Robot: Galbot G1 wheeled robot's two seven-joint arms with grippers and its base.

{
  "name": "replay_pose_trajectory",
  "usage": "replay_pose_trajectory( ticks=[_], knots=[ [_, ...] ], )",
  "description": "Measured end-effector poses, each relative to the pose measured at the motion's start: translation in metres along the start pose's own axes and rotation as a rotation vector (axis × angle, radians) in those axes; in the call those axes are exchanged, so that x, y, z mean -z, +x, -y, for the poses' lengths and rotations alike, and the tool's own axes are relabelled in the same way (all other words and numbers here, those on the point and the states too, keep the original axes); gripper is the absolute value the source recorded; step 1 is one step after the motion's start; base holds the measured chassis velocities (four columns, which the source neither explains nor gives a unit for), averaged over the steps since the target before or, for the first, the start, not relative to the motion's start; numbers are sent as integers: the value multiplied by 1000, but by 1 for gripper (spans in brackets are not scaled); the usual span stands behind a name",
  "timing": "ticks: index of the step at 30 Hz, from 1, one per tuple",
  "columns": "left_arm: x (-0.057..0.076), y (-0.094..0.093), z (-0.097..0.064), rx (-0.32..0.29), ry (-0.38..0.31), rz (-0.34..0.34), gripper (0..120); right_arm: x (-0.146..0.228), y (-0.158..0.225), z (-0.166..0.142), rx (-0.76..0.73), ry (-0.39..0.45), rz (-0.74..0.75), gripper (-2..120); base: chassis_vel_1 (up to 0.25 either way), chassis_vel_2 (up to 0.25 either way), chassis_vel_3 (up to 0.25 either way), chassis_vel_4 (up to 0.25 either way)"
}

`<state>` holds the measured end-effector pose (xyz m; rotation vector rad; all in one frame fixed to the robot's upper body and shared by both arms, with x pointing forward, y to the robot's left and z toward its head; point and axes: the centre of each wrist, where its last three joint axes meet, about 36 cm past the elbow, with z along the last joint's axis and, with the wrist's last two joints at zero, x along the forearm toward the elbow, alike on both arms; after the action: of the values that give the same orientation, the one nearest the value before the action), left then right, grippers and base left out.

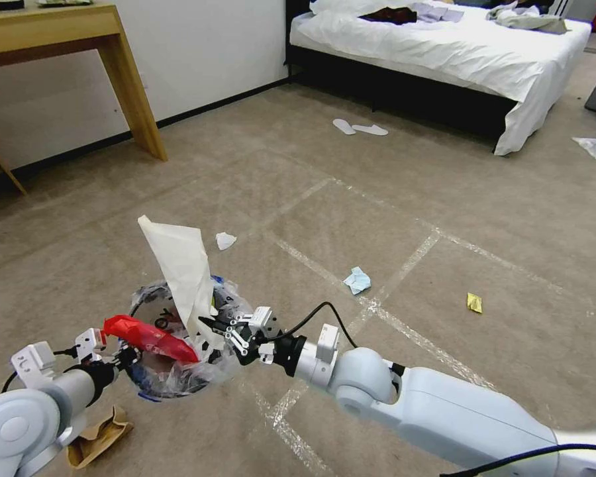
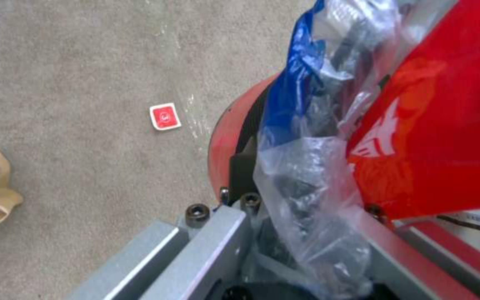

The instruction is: Pick up the trash bin and place the garbage on the floor into it.

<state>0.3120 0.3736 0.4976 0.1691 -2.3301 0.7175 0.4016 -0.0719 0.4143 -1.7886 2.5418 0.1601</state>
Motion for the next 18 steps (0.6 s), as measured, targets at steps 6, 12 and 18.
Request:
replay_pose_trajectory(
  ticks=[6,12,18],
  knots=[
    [-2,2,1,-2,0,-2,0,-12,-19,7,5,20,10,0,0,0,0,0],
    [-3,5,2,-4,-4,-1,0,-22,-36,10,9,39,22,0,0,0,0,0],
    [-1,7,2,-6,-9,0,0,-31,-49,12,11,49,26,0,0,0,0,0]
  ],
)
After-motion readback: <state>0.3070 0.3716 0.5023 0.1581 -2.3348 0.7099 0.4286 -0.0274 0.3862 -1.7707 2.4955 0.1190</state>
